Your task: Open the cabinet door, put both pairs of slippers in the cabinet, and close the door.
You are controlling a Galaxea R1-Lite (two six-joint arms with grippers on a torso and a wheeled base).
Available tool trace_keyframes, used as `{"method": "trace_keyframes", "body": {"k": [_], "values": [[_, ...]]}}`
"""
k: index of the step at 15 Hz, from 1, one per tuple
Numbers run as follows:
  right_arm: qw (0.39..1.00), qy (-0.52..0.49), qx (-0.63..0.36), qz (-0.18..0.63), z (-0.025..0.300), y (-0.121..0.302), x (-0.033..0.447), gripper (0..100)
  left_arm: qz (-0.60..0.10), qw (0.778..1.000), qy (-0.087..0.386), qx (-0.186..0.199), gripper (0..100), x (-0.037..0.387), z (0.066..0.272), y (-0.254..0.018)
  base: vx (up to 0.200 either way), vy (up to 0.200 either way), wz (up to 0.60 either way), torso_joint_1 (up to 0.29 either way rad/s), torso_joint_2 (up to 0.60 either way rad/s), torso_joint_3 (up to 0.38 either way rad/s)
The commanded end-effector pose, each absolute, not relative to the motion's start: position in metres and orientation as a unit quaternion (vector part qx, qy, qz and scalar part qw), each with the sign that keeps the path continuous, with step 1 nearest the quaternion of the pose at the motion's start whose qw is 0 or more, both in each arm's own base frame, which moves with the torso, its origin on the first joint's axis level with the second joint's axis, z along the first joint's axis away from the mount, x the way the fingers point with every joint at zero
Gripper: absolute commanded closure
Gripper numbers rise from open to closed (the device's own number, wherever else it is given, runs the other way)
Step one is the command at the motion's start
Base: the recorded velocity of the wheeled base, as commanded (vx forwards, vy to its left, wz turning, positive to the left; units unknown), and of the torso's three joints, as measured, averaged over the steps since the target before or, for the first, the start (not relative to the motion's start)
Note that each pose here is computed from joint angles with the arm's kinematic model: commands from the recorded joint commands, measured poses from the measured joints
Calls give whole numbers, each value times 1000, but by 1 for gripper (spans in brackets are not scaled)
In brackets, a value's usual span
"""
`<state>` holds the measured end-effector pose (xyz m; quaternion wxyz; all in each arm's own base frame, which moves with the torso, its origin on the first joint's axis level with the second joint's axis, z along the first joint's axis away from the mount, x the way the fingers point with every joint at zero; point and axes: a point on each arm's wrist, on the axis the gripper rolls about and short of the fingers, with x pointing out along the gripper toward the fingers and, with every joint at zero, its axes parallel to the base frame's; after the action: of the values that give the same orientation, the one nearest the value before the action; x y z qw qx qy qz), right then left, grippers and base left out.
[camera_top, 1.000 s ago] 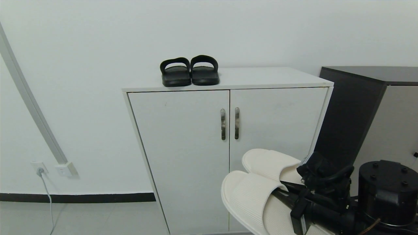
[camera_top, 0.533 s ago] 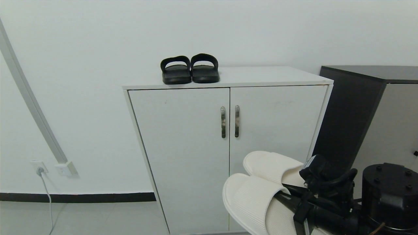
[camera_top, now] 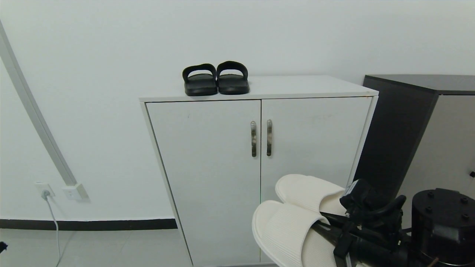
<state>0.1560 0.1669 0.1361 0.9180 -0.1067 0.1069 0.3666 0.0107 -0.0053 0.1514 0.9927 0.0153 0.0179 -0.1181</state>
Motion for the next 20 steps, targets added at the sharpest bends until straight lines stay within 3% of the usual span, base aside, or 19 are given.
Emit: {"method": "trace_keyframes", "body": {"k": [1,12,20], "values": [[917,109,-108,368,135,168,156,100,-151,987,59,9,0,38,159,-7,0,0,0,0,0,0],[915,112,-111,372,133,169,154,100,-288,955,65,-24,0,108,205,-37,0,0,0,0,0,0],[913,115,-111,375,132,169,153,100,-392,917,61,-33,0,158,230,-98,0,0,0,0,0,0]]}}
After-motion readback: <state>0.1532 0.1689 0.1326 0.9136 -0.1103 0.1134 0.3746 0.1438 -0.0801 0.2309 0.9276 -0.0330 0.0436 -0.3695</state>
